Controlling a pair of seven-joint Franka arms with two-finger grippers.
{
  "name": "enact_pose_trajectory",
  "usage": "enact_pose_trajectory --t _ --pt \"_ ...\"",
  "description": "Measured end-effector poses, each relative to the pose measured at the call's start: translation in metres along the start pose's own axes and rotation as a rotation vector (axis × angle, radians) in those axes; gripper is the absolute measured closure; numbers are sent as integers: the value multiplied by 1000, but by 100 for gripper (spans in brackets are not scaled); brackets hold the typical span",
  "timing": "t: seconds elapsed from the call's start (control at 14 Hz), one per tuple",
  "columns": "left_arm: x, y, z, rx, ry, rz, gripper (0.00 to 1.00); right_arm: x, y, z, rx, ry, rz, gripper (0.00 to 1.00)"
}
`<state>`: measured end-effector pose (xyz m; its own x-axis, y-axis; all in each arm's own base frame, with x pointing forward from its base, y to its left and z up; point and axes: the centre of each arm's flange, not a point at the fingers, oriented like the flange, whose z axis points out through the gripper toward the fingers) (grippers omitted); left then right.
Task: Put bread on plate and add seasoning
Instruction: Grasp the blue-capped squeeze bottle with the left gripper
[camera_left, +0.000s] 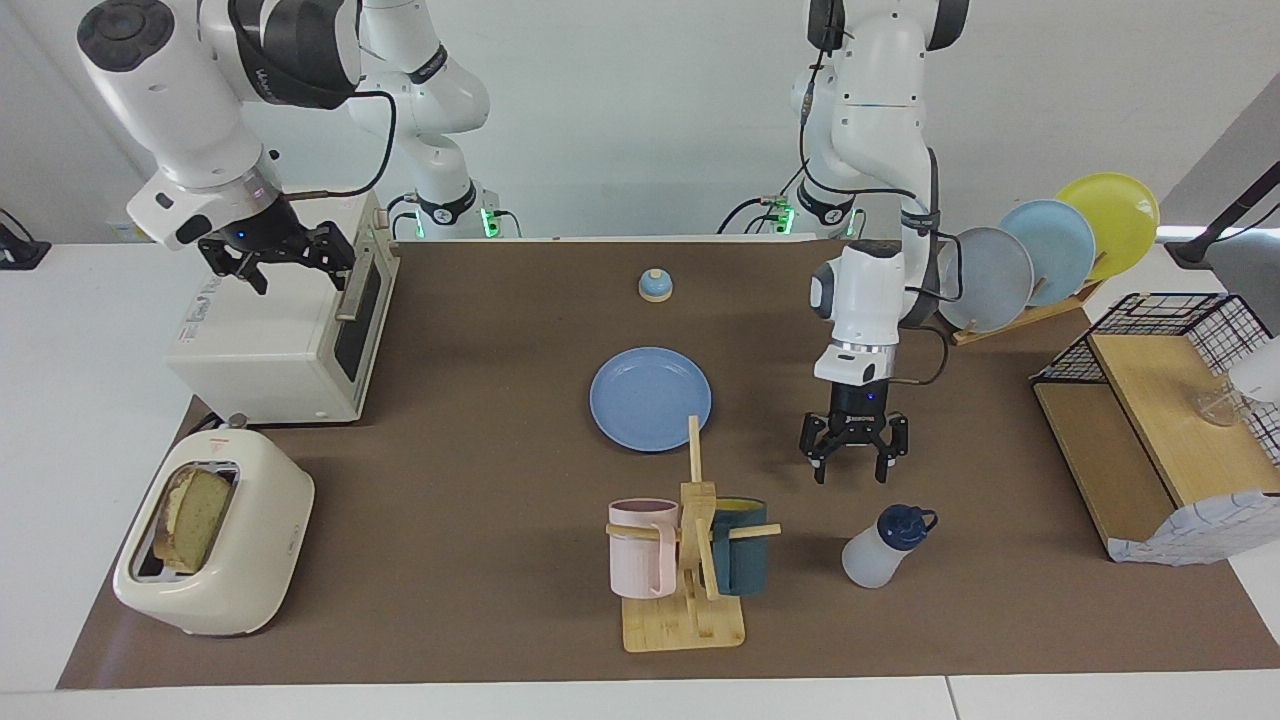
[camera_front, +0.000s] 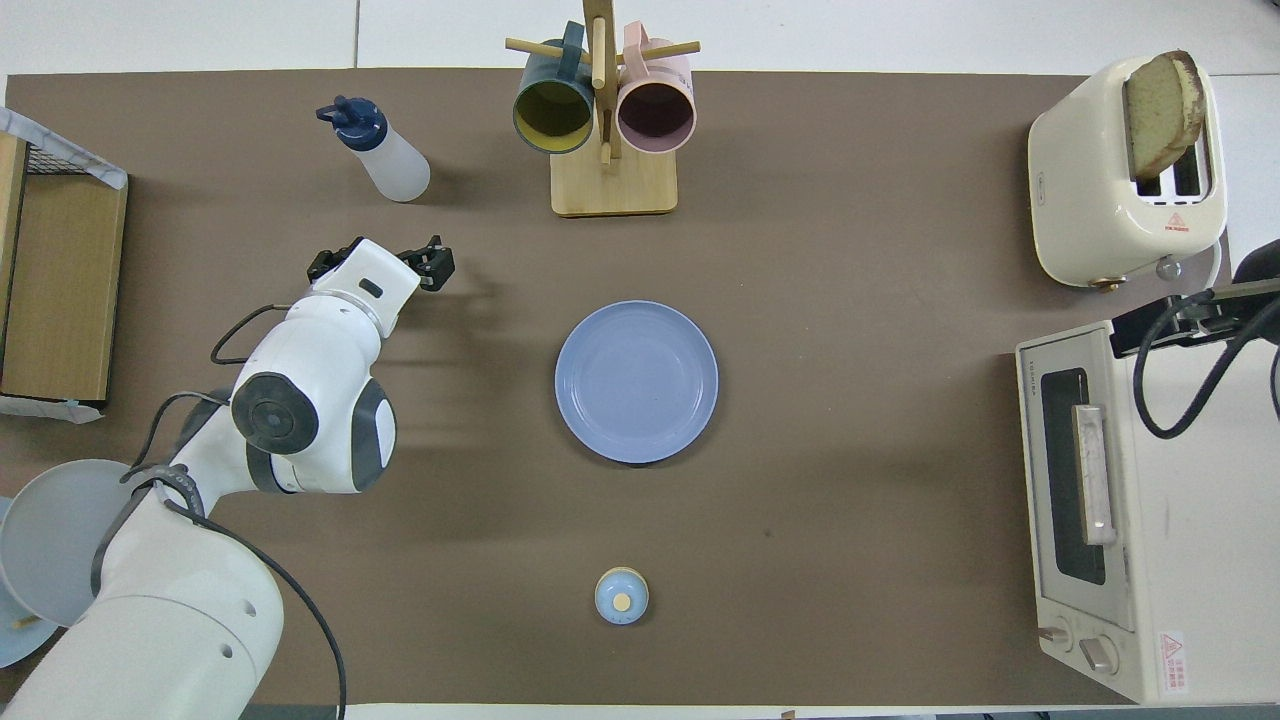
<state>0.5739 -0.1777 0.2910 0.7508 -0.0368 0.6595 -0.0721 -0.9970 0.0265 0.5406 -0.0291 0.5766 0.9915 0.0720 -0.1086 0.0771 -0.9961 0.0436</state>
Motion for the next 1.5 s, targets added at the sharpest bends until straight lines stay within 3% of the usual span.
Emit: enact_pose_trajectory --t 0.29,0.72,1.5 --pt "6 11 10 20 22 10 0 0 0 0 0 0 0 0" --pt "45 1 27 63 33 18 0 0 0 0 0 0 0 0" --pt "63 0 47 87 46 19 0 0 0 0 0 0 0 0"
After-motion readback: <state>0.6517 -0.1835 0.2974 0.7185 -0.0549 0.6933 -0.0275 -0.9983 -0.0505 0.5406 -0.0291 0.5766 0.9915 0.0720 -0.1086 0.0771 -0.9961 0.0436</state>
